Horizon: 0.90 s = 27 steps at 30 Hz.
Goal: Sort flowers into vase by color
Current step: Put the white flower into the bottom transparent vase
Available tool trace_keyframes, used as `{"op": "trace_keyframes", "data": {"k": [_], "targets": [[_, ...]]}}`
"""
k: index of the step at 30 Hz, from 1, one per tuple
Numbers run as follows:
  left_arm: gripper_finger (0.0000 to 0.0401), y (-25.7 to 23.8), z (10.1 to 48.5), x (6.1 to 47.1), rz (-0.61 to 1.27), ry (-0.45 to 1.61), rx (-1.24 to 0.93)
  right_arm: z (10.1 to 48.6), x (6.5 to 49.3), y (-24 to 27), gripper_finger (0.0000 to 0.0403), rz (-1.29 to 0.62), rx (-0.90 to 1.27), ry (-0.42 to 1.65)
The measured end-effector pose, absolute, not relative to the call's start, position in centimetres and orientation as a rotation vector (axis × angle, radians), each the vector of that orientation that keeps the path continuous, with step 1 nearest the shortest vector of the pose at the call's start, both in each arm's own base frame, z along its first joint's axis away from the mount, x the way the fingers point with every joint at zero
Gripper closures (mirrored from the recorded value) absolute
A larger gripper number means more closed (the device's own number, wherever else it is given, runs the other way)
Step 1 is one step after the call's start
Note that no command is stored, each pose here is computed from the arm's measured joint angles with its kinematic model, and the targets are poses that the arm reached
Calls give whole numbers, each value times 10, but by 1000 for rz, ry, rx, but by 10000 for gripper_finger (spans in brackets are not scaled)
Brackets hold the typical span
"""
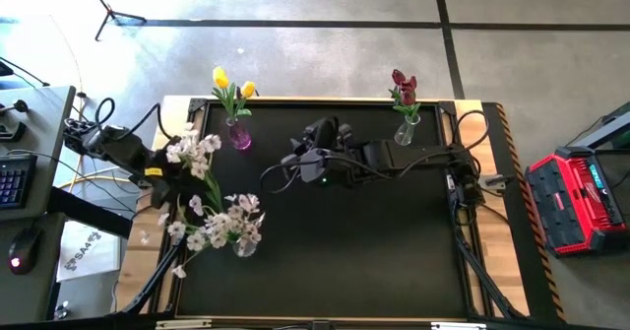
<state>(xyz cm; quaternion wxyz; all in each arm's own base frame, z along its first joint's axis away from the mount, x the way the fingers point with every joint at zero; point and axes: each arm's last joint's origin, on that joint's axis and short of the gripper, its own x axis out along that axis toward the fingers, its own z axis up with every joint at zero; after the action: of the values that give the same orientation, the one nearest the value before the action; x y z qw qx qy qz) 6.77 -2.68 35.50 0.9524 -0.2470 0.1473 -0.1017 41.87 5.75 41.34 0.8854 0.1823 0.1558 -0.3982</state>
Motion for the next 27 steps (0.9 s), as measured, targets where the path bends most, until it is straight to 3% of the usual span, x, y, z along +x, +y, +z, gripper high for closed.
{"op": "trace_keyframes", "data": {"k": [16, 27], "targets": [[401, -36, 342, 84, -223, 466, -389, 415, 420, 59, 251, -820, 396, 300], [401, -41, 349, 80, -457, 420, -340, 415, 420, 59, 251, -803, 403, 314]]}}
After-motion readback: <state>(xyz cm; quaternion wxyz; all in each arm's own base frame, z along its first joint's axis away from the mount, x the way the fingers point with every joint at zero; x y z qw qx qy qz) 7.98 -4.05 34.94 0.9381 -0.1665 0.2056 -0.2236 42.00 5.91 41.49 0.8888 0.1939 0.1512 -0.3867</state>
